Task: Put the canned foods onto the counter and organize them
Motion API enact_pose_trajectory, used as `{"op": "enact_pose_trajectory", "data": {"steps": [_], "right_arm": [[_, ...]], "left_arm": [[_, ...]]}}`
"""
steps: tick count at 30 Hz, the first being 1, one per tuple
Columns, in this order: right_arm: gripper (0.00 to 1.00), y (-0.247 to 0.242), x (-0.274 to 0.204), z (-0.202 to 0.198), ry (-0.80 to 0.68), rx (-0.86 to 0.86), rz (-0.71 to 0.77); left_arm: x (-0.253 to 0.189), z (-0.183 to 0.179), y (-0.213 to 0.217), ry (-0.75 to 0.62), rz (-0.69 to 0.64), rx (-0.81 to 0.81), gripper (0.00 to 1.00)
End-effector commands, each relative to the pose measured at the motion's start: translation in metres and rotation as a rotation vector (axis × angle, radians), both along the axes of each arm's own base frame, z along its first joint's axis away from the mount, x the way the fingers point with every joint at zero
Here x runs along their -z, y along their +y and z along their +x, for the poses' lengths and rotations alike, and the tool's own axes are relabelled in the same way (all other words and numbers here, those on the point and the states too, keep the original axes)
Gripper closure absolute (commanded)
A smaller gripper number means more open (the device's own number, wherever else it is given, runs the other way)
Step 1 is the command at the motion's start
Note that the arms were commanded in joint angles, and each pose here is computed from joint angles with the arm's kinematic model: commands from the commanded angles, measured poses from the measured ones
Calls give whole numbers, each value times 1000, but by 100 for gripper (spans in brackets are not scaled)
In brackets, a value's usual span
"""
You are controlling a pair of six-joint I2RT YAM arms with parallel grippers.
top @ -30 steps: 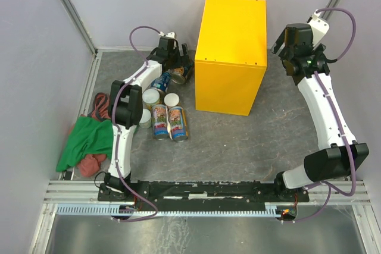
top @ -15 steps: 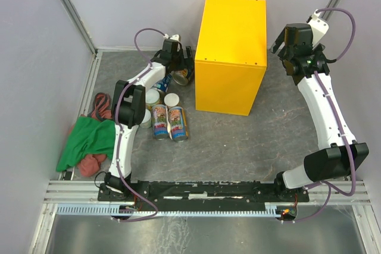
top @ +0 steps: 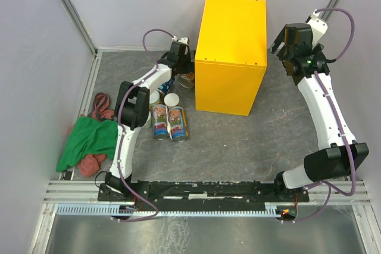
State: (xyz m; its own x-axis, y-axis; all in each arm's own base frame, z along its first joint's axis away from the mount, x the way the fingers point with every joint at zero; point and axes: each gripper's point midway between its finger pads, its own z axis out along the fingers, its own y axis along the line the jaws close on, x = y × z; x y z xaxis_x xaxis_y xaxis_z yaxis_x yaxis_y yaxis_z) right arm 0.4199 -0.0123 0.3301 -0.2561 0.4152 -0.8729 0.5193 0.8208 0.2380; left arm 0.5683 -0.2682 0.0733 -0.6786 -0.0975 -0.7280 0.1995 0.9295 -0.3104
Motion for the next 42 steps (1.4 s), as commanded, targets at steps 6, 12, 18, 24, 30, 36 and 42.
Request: {"op": "enact_pose_trajectory", "data": {"steps": [6, 12, 18, 24, 30, 36, 42], "right_arm": [[1, 5, -9, 8, -43, -15, 10], [1, 15, 1, 11, -19, -60, 41], [1, 22, 7, 11, -6, -94, 61], [1, 26, 11, 7, 12, -118, 66], [1, 24, 2, -2, -5, -118, 57], [1, 15, -14, -18, -52, -86, 43], [1, 4, -30, -28, -100, -39, 24]], "left_arm": [[64, -46, -12, 202, 63, 89, 1], [74, -56, -23, 250, 9, 126, 30], [48, -52, -30, 191, -66, 119, 70], [15, -45, -34, 120, -110, 108, 92], [-29, -40, -28, 24, -167, 75, 97], [-65, -38, -22, -57, -201, 47, 97], [-98, -39, -14, -134, -225, 16, 97]]}}
